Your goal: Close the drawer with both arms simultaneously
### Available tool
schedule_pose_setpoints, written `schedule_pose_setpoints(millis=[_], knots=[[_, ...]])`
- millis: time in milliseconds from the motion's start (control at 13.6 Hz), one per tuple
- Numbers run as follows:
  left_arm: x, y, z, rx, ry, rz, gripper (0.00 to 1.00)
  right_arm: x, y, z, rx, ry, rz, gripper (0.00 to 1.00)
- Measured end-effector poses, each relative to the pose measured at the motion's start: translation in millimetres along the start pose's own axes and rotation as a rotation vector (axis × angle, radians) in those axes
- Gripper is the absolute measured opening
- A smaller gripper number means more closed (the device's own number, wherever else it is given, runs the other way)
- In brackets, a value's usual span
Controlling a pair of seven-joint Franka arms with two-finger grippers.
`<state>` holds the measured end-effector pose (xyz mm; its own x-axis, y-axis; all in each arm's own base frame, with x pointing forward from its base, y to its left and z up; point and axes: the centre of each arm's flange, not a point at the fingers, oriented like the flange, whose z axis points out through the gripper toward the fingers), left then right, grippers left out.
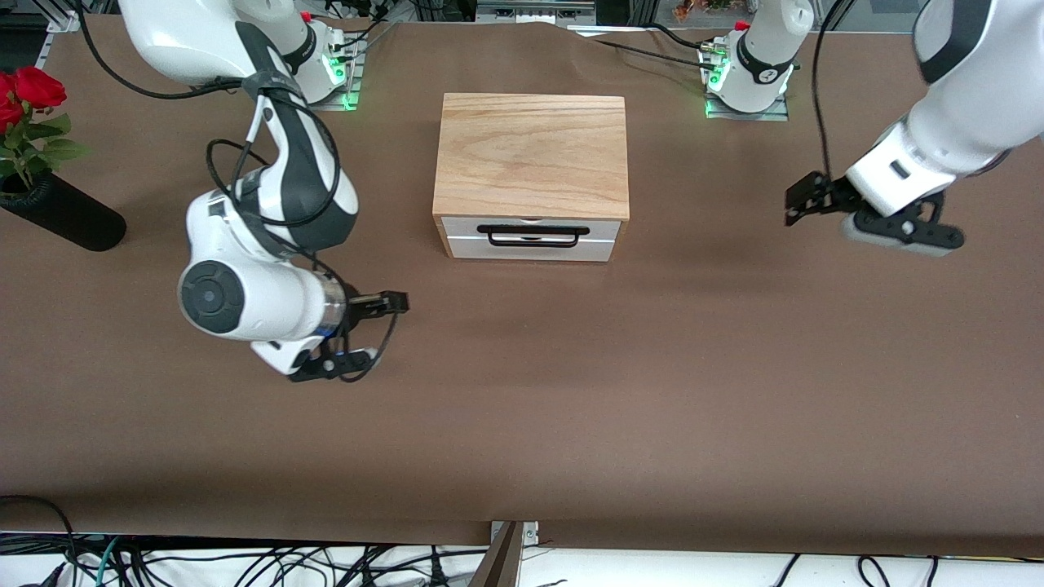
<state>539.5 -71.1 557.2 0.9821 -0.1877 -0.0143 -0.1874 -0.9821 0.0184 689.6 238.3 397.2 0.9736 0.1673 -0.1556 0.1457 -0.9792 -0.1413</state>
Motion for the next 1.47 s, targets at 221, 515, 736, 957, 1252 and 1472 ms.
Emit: schedule_pose_setpoints(millis=[221,515,736,957,1252,1472], knots=[[-3.2,-28.0,-26.4,0.025,0.029,-0.005,1.00,-2.4,58.0,-54.0,-0.054,0.088,0.068,1.00],[1.0,-48.0,-25.7,0.025,0.030,-0.039,1.00,-36.6,116.4,-148.2,-0.086,0.200,0.167,1.00],[6.2,-57.9,-25.8,0.026,0.033,-0.055,1.00,-58.9,151.5,-192.1,-0.138,0.261,0.223,1.00],[15.2,-62.8,-31.1,0.024,0.006,-0.064,1.00,-88.9,161.5,-227.4,-0.220,0.288,0.213,1.00],[13.4,-71.7,-24.5,0.018,-0.044,-0.105,1.00,-117.4,189.2,-220.9,-0.187,0.237,0.206,1.00],[6.7,-70.0,-25.7,0.017,-0.058,-0.157,1.00,-134.1,183.7,-210.3,-0.176,0.194,0.195,1.00]])
